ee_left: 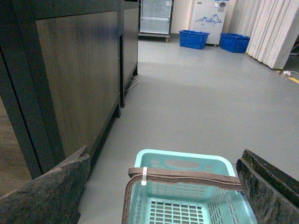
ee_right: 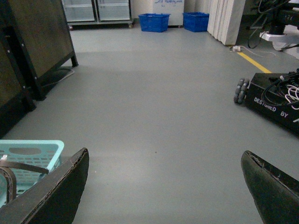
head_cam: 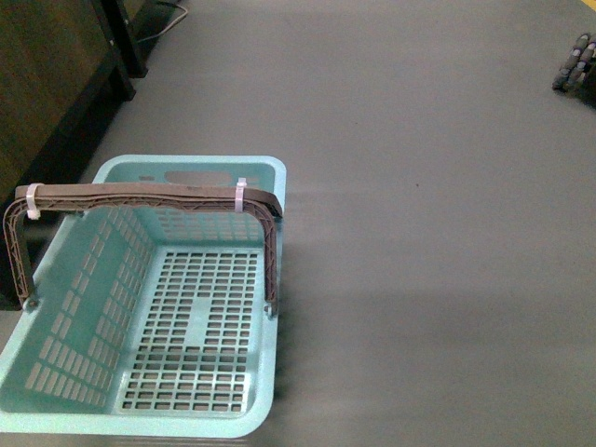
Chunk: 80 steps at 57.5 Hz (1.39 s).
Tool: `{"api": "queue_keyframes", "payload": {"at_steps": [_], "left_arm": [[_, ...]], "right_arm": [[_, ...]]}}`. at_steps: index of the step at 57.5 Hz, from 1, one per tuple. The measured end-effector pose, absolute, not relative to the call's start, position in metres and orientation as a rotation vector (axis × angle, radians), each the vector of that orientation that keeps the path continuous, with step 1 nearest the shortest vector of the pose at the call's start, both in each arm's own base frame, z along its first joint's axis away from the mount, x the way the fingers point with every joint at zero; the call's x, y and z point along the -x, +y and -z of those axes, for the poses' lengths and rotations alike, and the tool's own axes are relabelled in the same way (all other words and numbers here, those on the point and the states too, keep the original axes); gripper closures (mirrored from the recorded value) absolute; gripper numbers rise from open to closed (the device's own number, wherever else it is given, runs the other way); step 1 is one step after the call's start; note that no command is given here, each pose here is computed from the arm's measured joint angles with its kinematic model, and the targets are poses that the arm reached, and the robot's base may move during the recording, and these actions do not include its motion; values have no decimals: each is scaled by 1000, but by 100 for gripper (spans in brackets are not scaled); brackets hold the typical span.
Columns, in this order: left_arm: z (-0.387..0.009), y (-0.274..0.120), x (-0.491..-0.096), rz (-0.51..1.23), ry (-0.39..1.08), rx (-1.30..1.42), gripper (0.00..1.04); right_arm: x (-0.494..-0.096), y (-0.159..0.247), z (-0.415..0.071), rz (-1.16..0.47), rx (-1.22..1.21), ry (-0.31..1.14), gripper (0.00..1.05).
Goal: Pick mango and avocado into basket
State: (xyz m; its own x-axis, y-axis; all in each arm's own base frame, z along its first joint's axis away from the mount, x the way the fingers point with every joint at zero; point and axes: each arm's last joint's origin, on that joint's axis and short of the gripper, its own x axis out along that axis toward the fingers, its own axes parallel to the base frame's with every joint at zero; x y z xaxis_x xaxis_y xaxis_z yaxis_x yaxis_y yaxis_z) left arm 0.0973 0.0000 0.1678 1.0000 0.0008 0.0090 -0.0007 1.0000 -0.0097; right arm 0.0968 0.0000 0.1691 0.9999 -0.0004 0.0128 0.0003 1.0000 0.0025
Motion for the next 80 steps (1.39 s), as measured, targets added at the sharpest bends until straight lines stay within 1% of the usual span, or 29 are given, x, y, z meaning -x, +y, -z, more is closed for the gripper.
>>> {"api": "queue_keyframes", "payload": {"at_steps": [33, 38, 40, 43, 44, 45, 47, 51, 54, 59, 65, 68, 71, 75, 80], "left_arm": [[-168, 0, -97, -2, -8, 10, 9], [-167, 0, -102, -209, 173, 156, 9], [-169, 1, -110, -318, 217, 255, 9], [-170, 3, -122, -376, 238, 356, 9], [-170, 3, -129, -392, 236, 438, 9], [-171, 3, -133, -395, 238, 455, 9], [-172, 2, -154, -397, 230, 625, 9], [-168, -1, -182, -371, 236, 790, 9], [-152, -6, -221, -347, 265, 984, 9], [-121, -13, -259, -327, 324, 1188, 9], [-85, -24, -286, -357, 399, 1333, 9], [-58, -37, -299, -413, 470, 1417, 9], [-40, -54, -308, -418, 529, 1464, 9], [-34, -70, -324, -399, 544, 1512, 9], [-24, -81, -349, -357, 509, 1546, 9]], "right_arm": [[-97, 0, -169, 0, -2, -13, 9], [-97, 0, -169, 1, -3, -13, 9], [-97, 0, -169, 0, -2, -13, 9], [-97, 0, -169, 0, -2, -12, 9], [-97, 0, -169, 0, -2, -12, 9], [-97, 0, -169, 0, -3, -13, 9], [-97, 0, -169, 0, -2, -13, 9], [-97, 0, -169, 0, -2, -13, 9], [-97, 0, -169, 0, -2, -13, 9], [-97, 0, -169, 0, -2, -13, 9], [-97, 0, -169, 0, -2, -13, 9], [-97, 0, -169, 0, -2, -13, 9], [-97, 0, -169, 0, -2, -13, 9], [-97, 0, -169, 0, -2, -13, 9], [-97, 0, -169, 0, -2, -13, 9]]}}
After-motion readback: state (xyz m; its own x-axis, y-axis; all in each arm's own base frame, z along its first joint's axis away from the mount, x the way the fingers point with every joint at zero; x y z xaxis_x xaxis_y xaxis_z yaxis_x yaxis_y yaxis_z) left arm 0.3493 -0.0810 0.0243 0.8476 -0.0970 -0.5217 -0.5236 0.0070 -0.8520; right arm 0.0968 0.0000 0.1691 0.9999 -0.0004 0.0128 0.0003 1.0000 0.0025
